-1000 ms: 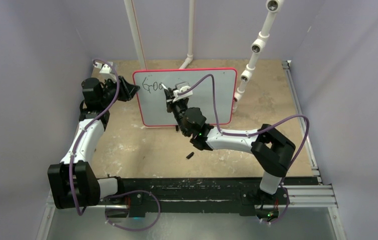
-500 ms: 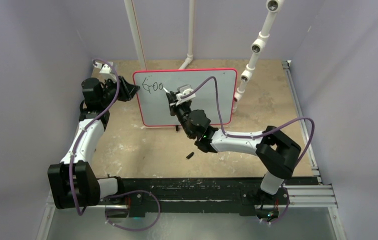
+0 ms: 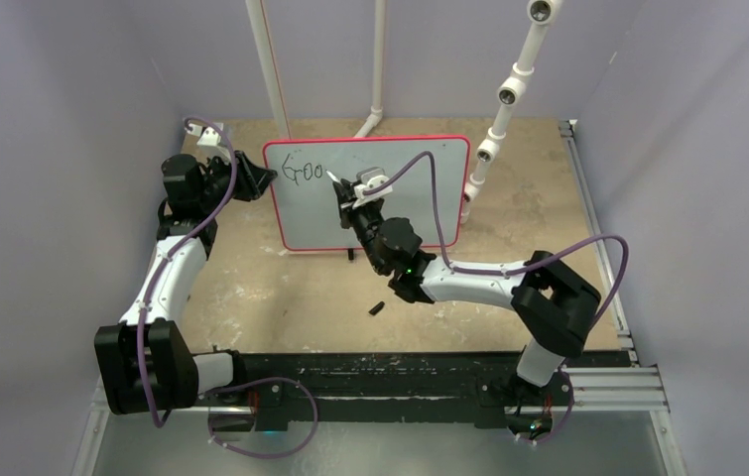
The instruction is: Write a sentence on the whiteboard
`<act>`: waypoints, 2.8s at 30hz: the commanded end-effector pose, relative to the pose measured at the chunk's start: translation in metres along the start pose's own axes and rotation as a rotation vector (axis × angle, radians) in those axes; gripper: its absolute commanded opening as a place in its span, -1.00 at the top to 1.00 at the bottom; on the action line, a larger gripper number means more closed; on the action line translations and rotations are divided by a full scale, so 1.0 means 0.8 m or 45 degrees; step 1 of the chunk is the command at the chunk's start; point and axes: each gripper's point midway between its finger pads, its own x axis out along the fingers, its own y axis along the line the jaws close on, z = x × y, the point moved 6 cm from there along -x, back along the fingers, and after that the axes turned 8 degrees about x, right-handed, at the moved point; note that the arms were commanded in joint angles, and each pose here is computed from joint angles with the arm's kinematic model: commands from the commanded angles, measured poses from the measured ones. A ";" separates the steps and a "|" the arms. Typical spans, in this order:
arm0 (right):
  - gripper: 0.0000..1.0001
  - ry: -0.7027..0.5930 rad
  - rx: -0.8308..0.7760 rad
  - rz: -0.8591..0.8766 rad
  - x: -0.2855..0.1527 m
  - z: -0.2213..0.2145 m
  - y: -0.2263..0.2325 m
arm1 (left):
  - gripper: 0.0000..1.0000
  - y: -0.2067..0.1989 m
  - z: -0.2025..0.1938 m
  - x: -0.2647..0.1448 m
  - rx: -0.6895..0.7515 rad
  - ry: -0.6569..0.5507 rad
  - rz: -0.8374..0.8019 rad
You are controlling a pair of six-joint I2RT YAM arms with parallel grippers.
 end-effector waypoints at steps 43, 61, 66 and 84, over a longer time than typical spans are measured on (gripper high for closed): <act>1.00 0.059 -0.060 -0.021 0.011 -0.027 -0.004 | 0.42 0.000 0.005 0.001 0.023 -0.020 -0.012; 1.00 -0.016 -0.063 -0.090 0.007 0.003 -0.013 | 0.41 0.000 0.003 0.002 0.022 -0.016 -0.011; 1.00 -0.072 -0.060 -0.099 0.010 0.020 -0.012 | 0.41 0.000 0.004 0.002 0.022 -0.017 -0.010; 1.00 -0.201 -0.030 -0.115 0.019 0.059 -0.007 | 0.41 0.000 0.004 0.001 0.024 -0.017 -0.009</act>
